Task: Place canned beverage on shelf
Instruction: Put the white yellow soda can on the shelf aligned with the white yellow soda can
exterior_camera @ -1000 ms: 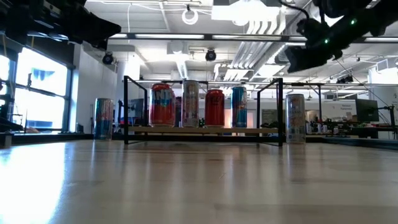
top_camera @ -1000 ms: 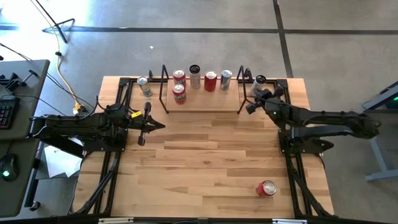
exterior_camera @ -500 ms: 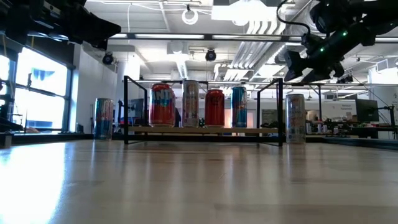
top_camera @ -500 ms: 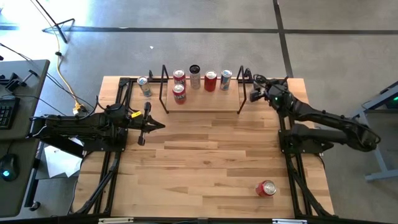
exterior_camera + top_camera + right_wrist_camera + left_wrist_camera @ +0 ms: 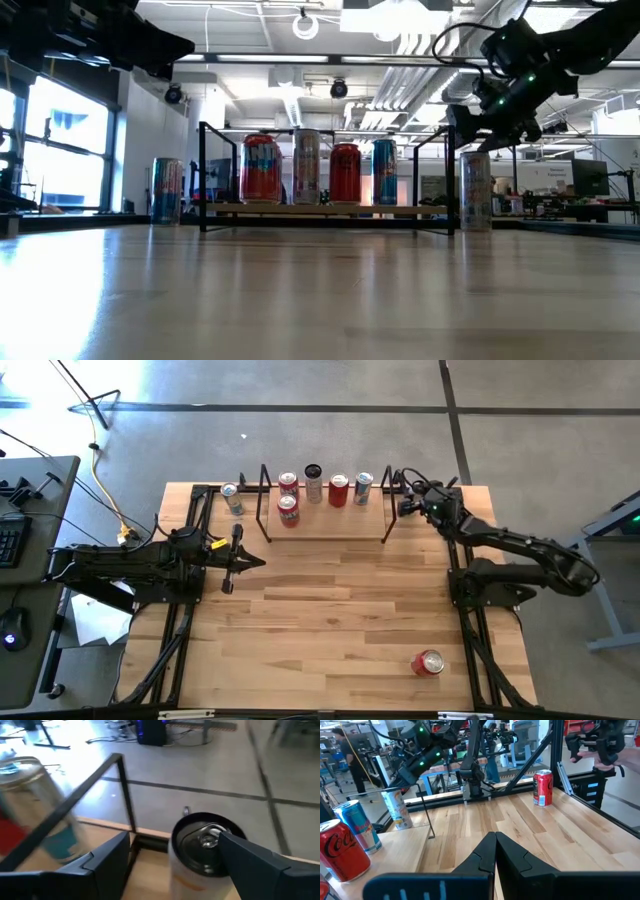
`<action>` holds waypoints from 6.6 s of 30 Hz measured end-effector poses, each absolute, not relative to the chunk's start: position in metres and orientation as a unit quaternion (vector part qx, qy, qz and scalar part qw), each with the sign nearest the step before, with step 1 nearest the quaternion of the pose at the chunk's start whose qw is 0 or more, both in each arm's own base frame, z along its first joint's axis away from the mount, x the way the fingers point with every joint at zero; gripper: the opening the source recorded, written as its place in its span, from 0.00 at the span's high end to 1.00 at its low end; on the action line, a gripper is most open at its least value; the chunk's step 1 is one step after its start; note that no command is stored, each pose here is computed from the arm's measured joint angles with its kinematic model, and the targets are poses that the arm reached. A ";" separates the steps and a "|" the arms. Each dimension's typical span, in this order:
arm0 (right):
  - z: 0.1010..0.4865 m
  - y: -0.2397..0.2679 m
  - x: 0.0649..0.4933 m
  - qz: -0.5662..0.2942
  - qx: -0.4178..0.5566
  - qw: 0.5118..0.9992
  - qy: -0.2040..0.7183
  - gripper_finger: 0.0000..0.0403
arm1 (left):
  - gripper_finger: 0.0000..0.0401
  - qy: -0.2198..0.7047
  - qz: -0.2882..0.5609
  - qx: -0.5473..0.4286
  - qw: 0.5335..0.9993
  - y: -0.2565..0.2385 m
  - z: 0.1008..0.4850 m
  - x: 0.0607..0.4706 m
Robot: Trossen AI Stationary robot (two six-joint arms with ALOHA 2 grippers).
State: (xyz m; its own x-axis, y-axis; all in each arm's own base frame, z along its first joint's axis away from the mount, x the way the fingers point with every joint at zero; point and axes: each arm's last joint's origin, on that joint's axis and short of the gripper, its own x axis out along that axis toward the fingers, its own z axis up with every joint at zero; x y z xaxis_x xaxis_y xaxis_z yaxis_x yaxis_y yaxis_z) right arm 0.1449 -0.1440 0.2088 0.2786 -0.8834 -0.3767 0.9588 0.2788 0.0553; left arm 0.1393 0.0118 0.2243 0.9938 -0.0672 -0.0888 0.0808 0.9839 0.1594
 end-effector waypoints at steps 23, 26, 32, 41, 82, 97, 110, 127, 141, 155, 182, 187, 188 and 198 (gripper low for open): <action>0.220 -0.153 0.150 -0.629 0.111 0.754 0.153 0.28 | 1.00 0.045 -0.038 0.081 0.995 0.012 0.224 0.139; 0.215 -0.158 0.149 -0.636 0.119 0.746 0.157 0.28 | 1.00 0.045 -0.038 0.081 0.995 0.012 0.224 0.139; 0.200 -0.167 0.154 -0.640 0.129 0.735 0.185 0.28 | 1.00 0.045 -0.038 0.081 0.995 0.012 0.224 0.139; 0.186 -0.175 0.156 -0.637 0.136 0.729 0.212 0.28 | 1.00 0.045 -0.038 0.082 0.995 0.012 0.224 0.139; 0.299 -0.112 0.124 -0.618 0.115 0.766 0.135 0.39 | 1.00 0.042 -0.038 0.081 0.995 0.012 0.224 0.139; 0.402 -0.066 0.190 -0.539 0.058 0.832 0.120 0.39 | 1.00 0.042 -0.038 0.081 0.995 0.012 0.224 0.139; 0.392 -0.027 0.331 -0.420 0.034 0.891 0.168 0.39 | 1.00 0.044 -0.038 0.081 0.995 0.012 0.224 0.139; 0.311 -0.100 0.425 -0.371 0.052 0.892 0.253 0.39 | 1.00 0.045 -0.038 0.077 0.995 0.012 0.224 0.139; 0.260 -0.108 0.425 -0.405 0.081 0.888 0.200 0.39 | 1.00 0.045 -0.038 0.077 0.995 0.012 0.224 0.139; 0.246 -0.119 0.426 -0.419 0.088 0.880 0.204 0.39 | 1.00 0.045 -0.038 0.076 0.995 0.012 0.224 0.139; 0.247 -0.126 0.426 -0.418 0.083 0.882 0.202 0.29 | 1.00 0.045 -0.038 0.075 0.995 0.012 0.224 0.139; 0.248 -0.127 0.426 -0.419 0.083 0.882 0.199 0.26 | 1.00 0.045 -0.038 0.075 0.995 0.012 0.224 0.139; 0.248 -0.127 0.426 -0.419 0.082 0.882 0.198 0.25 | 1.00 0.045 -0.038 0.075 0.995 0.012 0.224 0.139; 0.262 -0.120 0.425 -0.402 0.038 0.894 0.193 0.25 | 1.00 0.045 -0.038 0.075 0.995 0.012 0.224 0.139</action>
State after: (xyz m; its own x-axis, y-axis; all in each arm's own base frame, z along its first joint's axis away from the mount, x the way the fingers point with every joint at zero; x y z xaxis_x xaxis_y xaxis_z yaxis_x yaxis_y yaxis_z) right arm 0.4253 -0.1202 0.2619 0.6026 -0.7042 -0.3755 0.7332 0.6743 -0.0877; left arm 0.1392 0.0117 0.2238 0.9931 -0.0688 -0.0953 0.0823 0.9858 0.1464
